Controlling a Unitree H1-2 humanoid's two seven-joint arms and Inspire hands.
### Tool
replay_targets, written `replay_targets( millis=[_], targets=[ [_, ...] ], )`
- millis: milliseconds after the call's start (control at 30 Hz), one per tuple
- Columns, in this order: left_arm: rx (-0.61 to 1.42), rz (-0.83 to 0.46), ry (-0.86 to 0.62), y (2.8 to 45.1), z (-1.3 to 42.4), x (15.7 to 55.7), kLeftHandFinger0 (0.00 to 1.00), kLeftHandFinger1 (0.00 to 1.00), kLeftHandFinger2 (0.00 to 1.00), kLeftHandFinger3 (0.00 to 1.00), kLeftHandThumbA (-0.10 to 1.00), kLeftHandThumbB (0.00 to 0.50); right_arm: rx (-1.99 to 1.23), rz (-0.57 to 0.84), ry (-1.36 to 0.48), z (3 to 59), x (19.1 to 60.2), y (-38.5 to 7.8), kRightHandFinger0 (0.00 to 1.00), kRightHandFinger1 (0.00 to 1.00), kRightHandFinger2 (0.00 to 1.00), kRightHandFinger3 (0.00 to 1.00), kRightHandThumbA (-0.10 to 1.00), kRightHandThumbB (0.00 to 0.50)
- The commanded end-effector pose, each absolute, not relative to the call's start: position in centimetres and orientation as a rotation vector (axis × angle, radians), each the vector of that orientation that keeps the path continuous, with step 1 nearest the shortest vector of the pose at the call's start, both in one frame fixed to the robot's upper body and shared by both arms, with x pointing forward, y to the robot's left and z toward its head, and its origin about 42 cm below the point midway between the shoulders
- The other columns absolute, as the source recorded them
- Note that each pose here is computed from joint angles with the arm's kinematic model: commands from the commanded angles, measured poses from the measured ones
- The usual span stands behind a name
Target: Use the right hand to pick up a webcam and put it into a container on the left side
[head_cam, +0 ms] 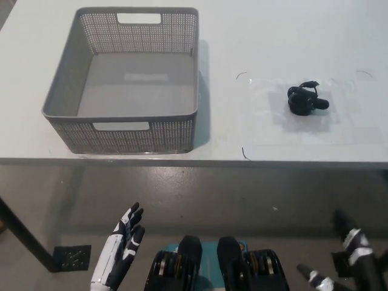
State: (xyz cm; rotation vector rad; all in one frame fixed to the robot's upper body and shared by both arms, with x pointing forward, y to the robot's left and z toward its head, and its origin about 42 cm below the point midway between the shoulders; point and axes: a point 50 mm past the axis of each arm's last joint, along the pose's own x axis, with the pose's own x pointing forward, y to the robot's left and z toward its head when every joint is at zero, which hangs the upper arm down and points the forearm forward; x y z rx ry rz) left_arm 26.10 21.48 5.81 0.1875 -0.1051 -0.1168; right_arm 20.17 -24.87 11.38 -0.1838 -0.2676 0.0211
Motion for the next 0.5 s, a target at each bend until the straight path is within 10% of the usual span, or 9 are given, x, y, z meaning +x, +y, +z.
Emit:
replay_targets(
  millis=[0,467],
  targets=[
    [0.19,-0.121,-0.19,21.2,7.1,26.5,1.0,1.0,1.0,1.0,0.88,0.101,-0.331,-0.064,-0.493,17.8,20.8,-26.0,1.0,1.0,1.0,1.0,0.91,0.236],
    [0.2,-0.114,-0.179,21.1,6.6,25.5,1.0,1.0,1.0,1.0,0.92,0.116,-0.688,-0.135,-0.682,32.9,28.5,-29.3,1.0,1.0,1.0,1.0,0.93,0.311]
  ],
)
